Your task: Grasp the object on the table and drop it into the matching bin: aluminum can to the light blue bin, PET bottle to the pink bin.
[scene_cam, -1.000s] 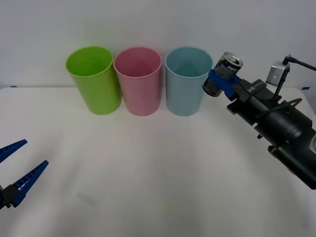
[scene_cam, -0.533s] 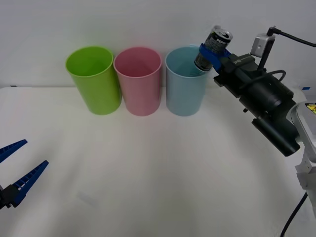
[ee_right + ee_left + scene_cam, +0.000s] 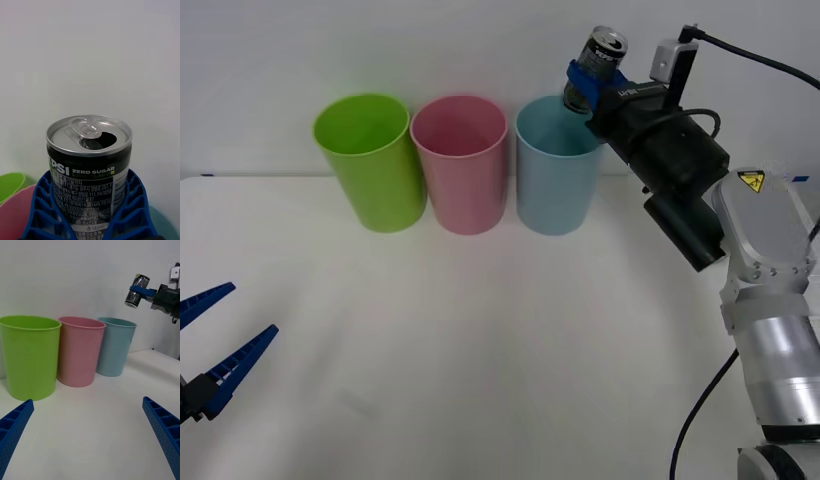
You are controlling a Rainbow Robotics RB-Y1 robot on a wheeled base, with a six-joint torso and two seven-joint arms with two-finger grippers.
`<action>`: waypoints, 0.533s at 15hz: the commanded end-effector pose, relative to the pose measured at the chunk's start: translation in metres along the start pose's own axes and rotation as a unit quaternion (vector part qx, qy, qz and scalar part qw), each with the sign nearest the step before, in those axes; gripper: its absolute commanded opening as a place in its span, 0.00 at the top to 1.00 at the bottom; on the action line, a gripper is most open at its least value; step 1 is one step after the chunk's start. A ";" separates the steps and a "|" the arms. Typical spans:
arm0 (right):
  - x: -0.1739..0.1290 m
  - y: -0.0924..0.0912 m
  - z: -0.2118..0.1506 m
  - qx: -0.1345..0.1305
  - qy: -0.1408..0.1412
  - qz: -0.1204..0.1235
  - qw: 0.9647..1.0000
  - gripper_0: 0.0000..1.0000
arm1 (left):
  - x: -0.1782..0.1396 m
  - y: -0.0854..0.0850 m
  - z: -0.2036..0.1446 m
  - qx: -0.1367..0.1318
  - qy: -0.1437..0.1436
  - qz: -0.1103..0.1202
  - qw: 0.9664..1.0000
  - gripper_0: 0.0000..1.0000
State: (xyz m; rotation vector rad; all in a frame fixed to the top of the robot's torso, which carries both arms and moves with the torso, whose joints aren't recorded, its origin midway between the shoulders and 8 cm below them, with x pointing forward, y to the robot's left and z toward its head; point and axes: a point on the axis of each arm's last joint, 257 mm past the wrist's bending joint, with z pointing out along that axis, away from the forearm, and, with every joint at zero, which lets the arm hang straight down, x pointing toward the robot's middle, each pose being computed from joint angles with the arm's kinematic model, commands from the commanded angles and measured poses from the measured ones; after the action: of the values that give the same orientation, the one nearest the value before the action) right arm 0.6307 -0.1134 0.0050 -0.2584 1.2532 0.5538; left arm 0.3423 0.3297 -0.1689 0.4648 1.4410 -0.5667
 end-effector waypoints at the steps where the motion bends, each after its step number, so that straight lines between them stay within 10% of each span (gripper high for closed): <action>1: 0.006 -0.004 0.018 0.020 0.003 -0.003 1.000 1.00 | 0.000 0.000 0.000 0.000 0.000 0.000 1.000 0.00; 8: 0.016 -0.010 0.041 0.043 0.014 -0.016 0.999 1.00 | 0.000 0.000 0.000 0.000 0.000 0.000 1.000 0.00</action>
State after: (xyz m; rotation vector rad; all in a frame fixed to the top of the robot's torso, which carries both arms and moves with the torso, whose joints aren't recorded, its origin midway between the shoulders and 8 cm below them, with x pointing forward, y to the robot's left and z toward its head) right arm 0.6729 -0.0991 0.0014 -0.2109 1.2954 0.4702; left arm 0.3422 0.3297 -0.1689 0.4648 1.4410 -0.5667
